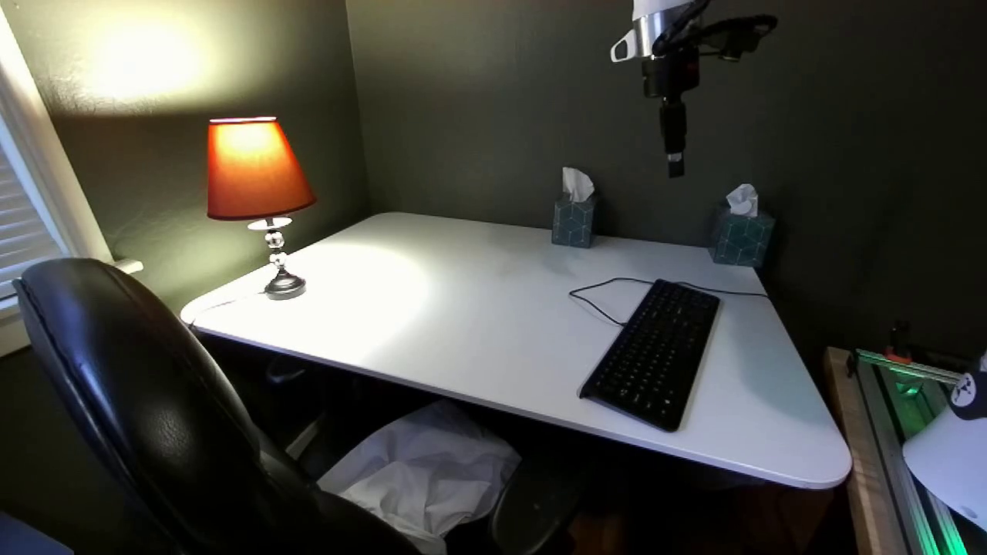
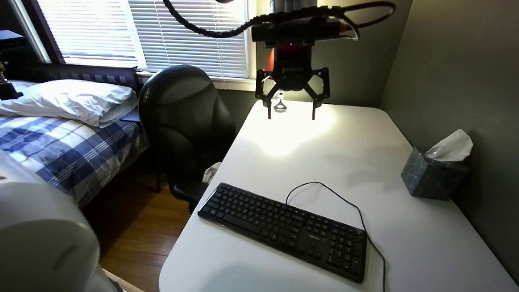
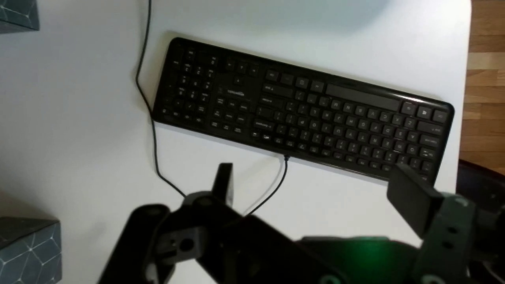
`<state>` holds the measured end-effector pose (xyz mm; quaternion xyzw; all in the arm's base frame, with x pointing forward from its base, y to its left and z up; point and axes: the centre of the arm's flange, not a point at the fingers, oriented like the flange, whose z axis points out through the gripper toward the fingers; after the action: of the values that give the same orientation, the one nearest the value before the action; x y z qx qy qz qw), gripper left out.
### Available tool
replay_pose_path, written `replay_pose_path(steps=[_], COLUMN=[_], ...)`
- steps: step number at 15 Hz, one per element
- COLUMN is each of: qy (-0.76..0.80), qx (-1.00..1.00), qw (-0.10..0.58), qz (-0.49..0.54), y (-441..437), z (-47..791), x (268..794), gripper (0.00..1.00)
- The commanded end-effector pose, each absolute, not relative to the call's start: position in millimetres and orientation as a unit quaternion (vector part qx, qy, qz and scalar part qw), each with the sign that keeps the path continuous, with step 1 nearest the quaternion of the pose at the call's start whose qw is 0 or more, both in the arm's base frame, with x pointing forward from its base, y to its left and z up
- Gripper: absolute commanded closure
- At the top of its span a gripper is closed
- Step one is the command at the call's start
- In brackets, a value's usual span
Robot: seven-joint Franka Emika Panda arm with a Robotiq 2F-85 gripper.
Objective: Press the F5 button on the keyboard
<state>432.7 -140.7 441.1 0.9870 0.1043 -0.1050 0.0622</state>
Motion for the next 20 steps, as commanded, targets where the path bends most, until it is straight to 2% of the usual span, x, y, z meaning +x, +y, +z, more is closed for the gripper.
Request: replay_pose_path(steps=[1,5,8,9,20], qy=[0.083,0.05,0.02,0.04,0.028], qx=[0.992,0.99,0.989,0.989,0.987], qw=[-0.003,-0.085,-0.109,-0.09,-0.104], qz=[-0.1,-0.1,-0.097,-0.106,-0.117], y=[-119,-105,-100,-105,-97], z=[406,378,363,376,359], x=[442,446,447,448,449], gripper=[0.0,0.0,0.0,0.0,0.0])
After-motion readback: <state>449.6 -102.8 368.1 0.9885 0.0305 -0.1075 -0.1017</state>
